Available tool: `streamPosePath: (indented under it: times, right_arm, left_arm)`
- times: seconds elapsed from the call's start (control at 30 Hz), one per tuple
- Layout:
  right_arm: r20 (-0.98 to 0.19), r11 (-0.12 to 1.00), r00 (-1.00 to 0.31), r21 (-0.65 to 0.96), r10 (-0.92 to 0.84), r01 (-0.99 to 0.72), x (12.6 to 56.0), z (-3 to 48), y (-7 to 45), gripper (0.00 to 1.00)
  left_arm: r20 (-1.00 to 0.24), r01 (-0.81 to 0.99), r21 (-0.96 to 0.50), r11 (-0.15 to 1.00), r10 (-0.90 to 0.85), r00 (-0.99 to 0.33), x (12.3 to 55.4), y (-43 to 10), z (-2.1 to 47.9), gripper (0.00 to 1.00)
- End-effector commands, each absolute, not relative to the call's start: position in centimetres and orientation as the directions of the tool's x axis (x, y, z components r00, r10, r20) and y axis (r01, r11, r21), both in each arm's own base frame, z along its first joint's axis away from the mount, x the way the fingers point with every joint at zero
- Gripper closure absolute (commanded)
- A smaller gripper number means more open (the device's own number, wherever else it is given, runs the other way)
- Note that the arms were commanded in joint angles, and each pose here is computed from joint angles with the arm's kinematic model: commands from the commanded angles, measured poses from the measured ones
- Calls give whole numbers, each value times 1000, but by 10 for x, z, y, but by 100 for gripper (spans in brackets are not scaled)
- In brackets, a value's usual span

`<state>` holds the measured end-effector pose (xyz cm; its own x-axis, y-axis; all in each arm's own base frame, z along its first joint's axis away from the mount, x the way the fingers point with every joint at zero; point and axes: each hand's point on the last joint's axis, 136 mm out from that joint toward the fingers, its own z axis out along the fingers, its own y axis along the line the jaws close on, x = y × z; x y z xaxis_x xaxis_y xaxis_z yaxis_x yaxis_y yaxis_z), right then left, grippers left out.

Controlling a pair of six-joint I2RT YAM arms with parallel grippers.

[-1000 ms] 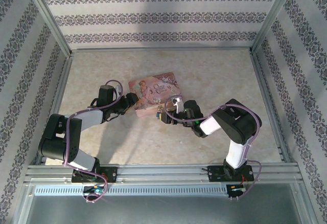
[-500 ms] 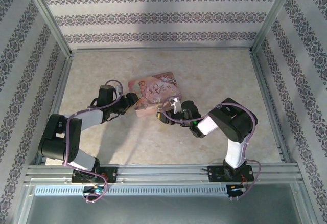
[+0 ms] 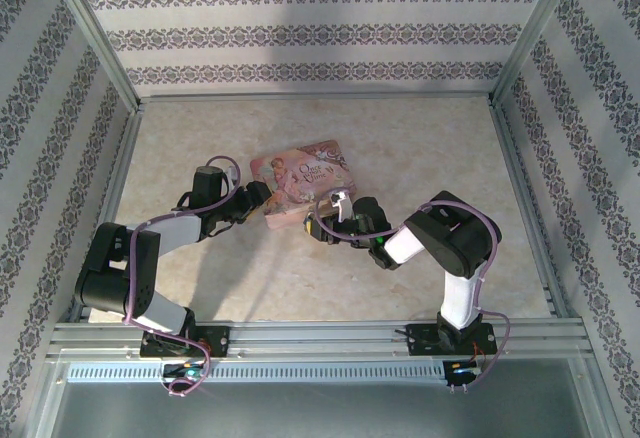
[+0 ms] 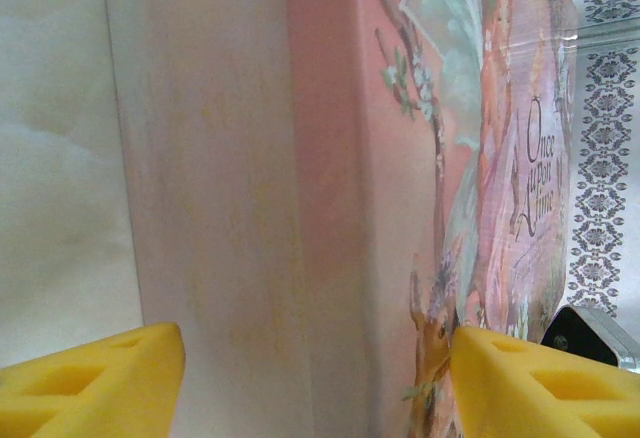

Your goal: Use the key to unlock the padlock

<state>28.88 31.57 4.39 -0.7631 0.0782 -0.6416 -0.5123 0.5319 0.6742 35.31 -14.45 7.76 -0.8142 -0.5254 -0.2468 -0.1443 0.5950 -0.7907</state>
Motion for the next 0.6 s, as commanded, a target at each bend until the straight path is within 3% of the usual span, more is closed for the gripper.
streamPosePath:
  times: [0.0,0.33,0.57]
  right_arm:
    - [-631,530,-771,683,84,-502,290,40,322,65]
    - [-625,586,-767,678,143,-444,299,35,313,73]
    - [-604,558,-773,715,192,-421,300,45,315,80]
  left_arm:
    - [-248,-151,-795,587,-542,-803,355,-141,77,30]
    - [-251,-151,-796,587,-546,-799,354,-140,78,30]
    - [-252,-157,-793,589,-551,-795,349,-138,77,30]
